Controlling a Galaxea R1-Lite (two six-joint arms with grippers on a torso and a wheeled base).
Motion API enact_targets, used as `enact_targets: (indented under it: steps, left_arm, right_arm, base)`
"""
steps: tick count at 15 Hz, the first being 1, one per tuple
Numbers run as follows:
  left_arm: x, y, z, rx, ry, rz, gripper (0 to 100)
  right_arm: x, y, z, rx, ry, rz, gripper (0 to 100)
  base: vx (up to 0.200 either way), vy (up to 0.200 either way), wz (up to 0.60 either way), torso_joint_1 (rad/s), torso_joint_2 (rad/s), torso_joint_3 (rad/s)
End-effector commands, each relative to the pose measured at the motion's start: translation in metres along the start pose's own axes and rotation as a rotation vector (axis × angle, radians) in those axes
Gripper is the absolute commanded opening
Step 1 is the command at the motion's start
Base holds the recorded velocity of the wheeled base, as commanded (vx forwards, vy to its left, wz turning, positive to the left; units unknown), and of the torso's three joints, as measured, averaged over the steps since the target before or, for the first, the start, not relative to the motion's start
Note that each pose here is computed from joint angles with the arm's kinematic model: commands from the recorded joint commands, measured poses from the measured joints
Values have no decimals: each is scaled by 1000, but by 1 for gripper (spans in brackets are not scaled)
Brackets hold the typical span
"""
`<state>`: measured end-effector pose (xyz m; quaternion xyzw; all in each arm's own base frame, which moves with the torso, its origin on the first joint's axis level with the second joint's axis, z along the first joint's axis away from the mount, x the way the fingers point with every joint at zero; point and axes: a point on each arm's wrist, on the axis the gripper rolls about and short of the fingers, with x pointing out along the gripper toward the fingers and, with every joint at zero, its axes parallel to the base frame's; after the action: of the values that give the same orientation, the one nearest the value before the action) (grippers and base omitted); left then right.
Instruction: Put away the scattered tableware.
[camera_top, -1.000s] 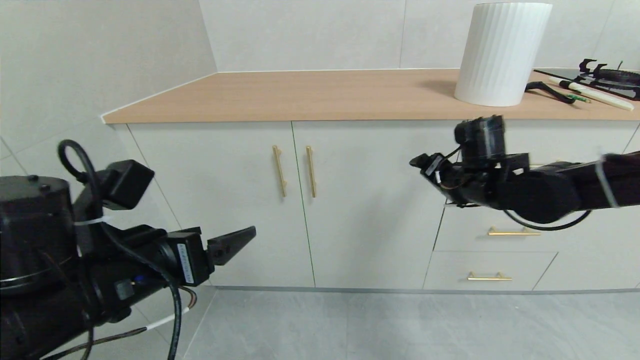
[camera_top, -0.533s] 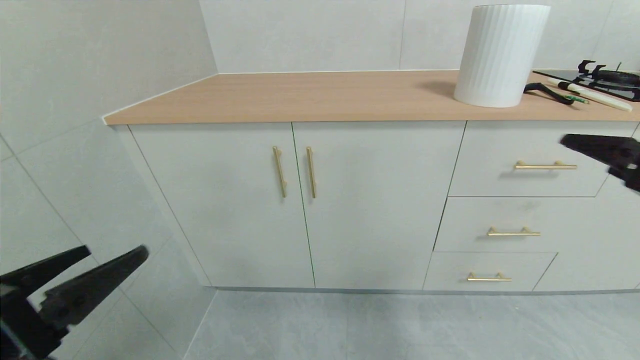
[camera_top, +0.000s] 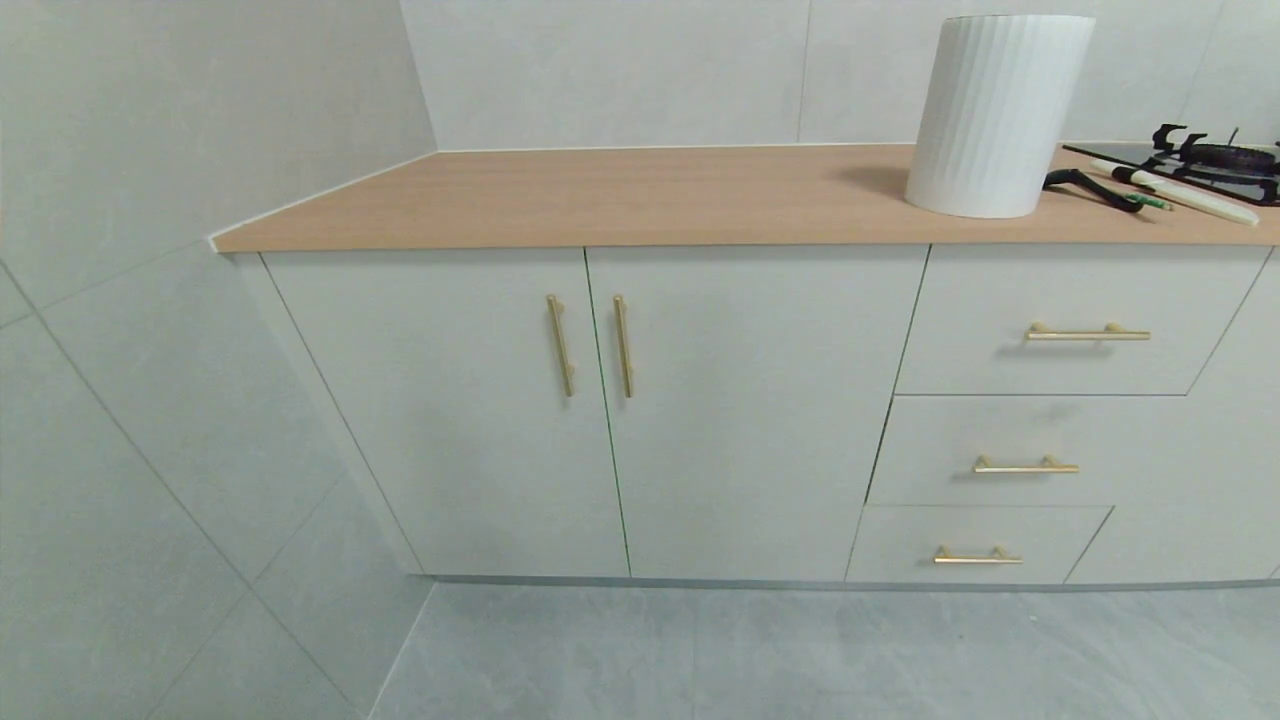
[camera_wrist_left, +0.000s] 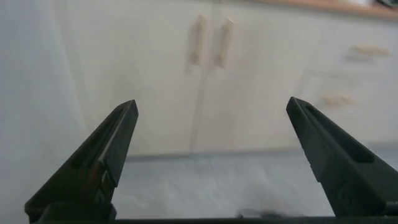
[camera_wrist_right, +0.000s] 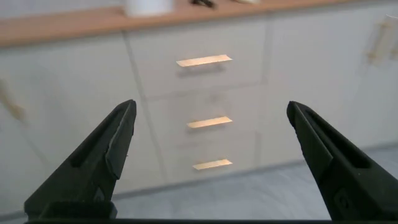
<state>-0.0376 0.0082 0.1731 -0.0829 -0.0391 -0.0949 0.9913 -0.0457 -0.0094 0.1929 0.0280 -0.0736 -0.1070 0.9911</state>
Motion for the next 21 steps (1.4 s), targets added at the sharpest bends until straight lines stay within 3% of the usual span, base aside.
enact_targets:
  steps: [1,2,3,4,5,8,9,10,13,14,15,19,20,21]
  left_arm:
    - [-12,-2,-8,9,-74,73,100]
    - [-12,-2,-8,9,-74,73,100]
    - [-13,-5,-22,45,-84,169,100]
    - [-17,-6,-33,75,-97,151,100]
    - [-10,-3,-48,115,-42,141,100]
    - [5,7,-88,129,38,140,100]
    - [6,8,-90,130,42,136,100]
    - [8,7,-93,145,30,76,100]
    - [8,5,-93,164,40,-4,100]
    - [8,5,-93,165,40,-9,100]
    - [8,5,-93,165,40,-9,100]
    - [8,6,-93,166,37,22,100]
    - [8,6,-93,178,36,46,100]
    - [7,9,-95,248,50,137,100]
  right_arm:
    - [-31,-5,-26,-1,-77,-68,100]
    - [-31,-5,-26,-1,-77,-68,100]
    - [-24,-5,-37,13,-51,-131,100]
    - [-21,-5,-43,8,-34,-132,100]
    - [-17,-4,-54,-7,2,-134,100]
    - [-2,0,-93,-38,81,-27,100]
    - [0,0,-97,-39,86,-13,100]
    - [5,2,-113,-59,79,51,100]
    - [5,4,-115,-75,96,125,100]
    - [5,4,-115,-77,96,131,100]
    - [4,5,-120,-101,152,178,100]
    - [4,5,-120,-74,144,181,100]
    - [4,5,-120,-77,145,182,100]
    - [4,5,-120,-80,145,183,100]
  base:
    - [0,0,0,0,0,0]
    - [0,0,0,0,0,0]
    - [0,0,0,0,0,0]
    - [0,0,0,0,0,0]
    - [0,0,0,0,0,0]
    - [0,0,0,0,0,0]
    - [0,0,0,0,0,0]
    - [0,0,0,0,0,0]
    - [0,0,0,0,0,0]
    - [0,0,0,0,0,0]
    - [0,0,0,0,0,0]
    - [0,0,0,0,0,0]
    - [0,0,0,0,0,0]
    - [0,0,0,0,0,0]
